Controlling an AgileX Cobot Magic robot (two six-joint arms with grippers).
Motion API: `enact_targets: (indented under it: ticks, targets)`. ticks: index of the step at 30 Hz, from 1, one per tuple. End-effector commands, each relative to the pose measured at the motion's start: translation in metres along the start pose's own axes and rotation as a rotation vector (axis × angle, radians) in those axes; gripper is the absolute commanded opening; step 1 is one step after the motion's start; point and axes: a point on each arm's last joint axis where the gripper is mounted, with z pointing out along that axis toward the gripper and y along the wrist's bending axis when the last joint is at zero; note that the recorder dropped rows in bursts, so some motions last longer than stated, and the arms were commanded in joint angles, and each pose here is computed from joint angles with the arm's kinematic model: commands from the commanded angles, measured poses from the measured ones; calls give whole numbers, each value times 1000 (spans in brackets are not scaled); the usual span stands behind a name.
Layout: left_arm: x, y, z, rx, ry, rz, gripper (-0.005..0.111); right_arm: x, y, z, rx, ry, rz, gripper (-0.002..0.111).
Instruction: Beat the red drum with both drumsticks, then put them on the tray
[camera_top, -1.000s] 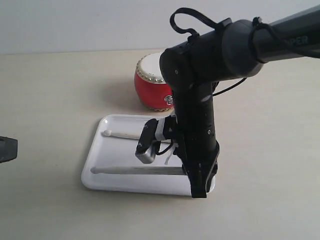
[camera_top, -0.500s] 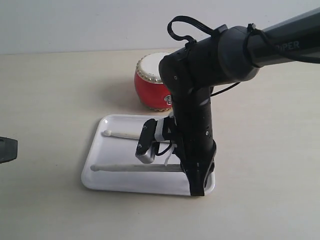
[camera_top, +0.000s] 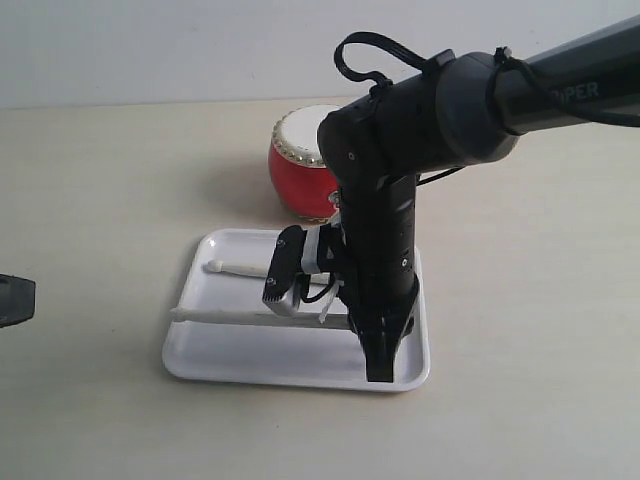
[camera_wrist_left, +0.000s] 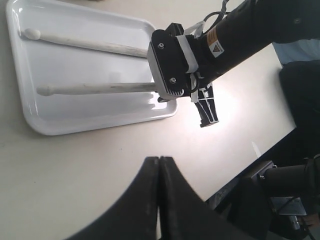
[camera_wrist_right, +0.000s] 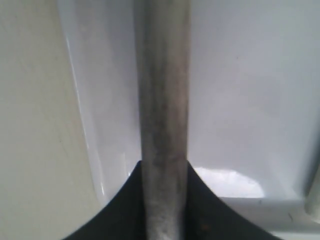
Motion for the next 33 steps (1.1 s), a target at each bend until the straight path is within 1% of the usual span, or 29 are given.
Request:
enact_targets:
  ticks: [1,5,7,8,12,15,17,20,22,26,31,33]
  targets:
    - [2,-1,0,13,11,-1,1,1,-2,-1,19,8,-13,0]
    - [2,-1,0,13,11,-1,1,2,-3,-1,32,18,-21,0]
    - [2,-1,0,13,11,-1,1,2,-3,-1,32,18,-21,5]
    - [2,-1,0,13,11,-1,1,2,-3,-1,32,18,-15,10]
    - [2,-1,0,13,11,-1,1,2,-3,-1,33,16,9,25]
    - [2,-1,0,13,11,-1,1,2,-3,-1,34,16,55,33]
    - [3,-1,0,10,13,2,1,2,-3,-1,34,15,94,34]
    - [4,0,0,-7,27,12,1,3,-2,-6,34,7,171,34]
    - [5,2,0,-26,36,23,1,4,4,-17,16,-16,199,33]
    - [3,4,0,-47,13,24,1,6,16,-41,-42,-95,240,21]
    - [2,9,-1,-106,10,47,1,10,30,-74,-54,-215,266,0]
    - [2,12,-1,-133,13,58,1,14,34,-95,-14,-290,293,0]
